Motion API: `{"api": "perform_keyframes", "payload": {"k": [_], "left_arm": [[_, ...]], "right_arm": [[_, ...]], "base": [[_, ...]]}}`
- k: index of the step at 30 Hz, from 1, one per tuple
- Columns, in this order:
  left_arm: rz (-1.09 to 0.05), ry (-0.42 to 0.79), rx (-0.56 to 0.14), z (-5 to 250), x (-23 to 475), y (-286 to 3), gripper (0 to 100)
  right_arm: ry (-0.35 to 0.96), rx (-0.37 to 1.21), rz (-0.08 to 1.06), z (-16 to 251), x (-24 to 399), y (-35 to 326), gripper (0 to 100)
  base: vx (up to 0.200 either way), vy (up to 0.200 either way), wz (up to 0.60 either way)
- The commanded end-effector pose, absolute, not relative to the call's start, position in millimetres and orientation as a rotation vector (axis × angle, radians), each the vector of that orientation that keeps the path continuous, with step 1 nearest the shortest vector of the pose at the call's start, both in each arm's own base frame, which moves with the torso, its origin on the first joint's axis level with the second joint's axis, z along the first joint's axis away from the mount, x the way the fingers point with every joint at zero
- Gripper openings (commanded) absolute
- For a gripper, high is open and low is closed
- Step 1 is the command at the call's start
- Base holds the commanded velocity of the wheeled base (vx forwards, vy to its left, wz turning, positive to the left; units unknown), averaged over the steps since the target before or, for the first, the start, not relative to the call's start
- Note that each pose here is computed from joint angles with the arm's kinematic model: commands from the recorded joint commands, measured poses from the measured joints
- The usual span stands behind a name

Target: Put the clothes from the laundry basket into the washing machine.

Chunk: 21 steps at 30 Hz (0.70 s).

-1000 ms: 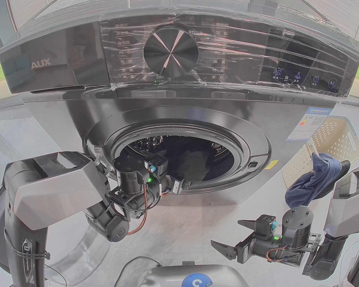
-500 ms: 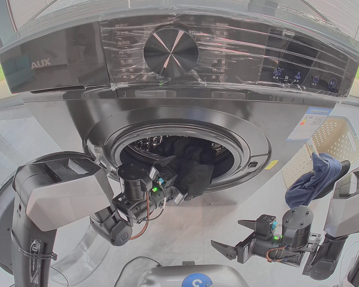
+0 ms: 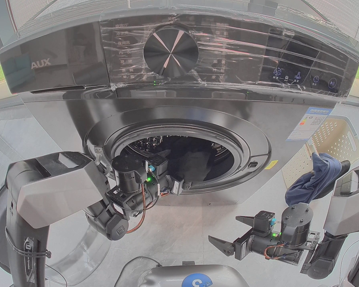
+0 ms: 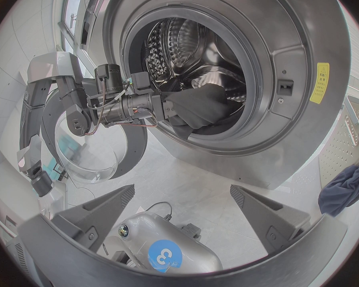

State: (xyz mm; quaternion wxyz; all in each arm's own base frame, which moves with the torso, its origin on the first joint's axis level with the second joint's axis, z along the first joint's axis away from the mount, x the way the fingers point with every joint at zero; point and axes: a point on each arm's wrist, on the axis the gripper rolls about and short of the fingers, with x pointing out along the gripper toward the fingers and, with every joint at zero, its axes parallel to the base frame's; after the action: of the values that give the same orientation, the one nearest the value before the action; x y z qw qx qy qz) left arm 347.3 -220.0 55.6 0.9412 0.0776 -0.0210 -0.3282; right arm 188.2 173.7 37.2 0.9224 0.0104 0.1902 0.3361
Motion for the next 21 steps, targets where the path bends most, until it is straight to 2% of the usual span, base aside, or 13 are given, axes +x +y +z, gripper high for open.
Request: {"api": "perform_keyframes", "payload": {"k": [1,5,11,15,16,21], "left_arm": [[-0.624,-0.036,0.082,72.1,342.4,-216.3,100],[-0.591,0.025,0.036,60.9,343.5,-222.4,100],[-0.433,0.081,-0.119,42.1,362.6,-241.2,100],[-0.402,0.081,-0.176,35.0,377.1,-251.1,100],[-0.401,0.077,-0.181,33.7,380.4,-254.1,0],[-0.41,0.1,-0.172,24.1,396.4,-271.3,0]], "right_arm": [[0.363,0.036,0.694,40.8,190.8,176.7,100],[0.362,0.038,0.692,41.4,190.8,176.1,100],[0.365,0.037,0.692,40.4,191.2,176.4,100],[0.368,0.036,0.692,39.8,191.0,176.2,100],[0.369,0.035,0.691,39.4,191.0,176.3,100],[0.369,0.035,0.693,39.4,190.7,176.6,100]], "base": [[0.0,0.0,0.0],[0.0,0.0,0.0],[0.0,0.0,0.0],[0.0,0.0,0.0],[0.0,0.0,0.0],[0.0,0.0,0.0]]}}
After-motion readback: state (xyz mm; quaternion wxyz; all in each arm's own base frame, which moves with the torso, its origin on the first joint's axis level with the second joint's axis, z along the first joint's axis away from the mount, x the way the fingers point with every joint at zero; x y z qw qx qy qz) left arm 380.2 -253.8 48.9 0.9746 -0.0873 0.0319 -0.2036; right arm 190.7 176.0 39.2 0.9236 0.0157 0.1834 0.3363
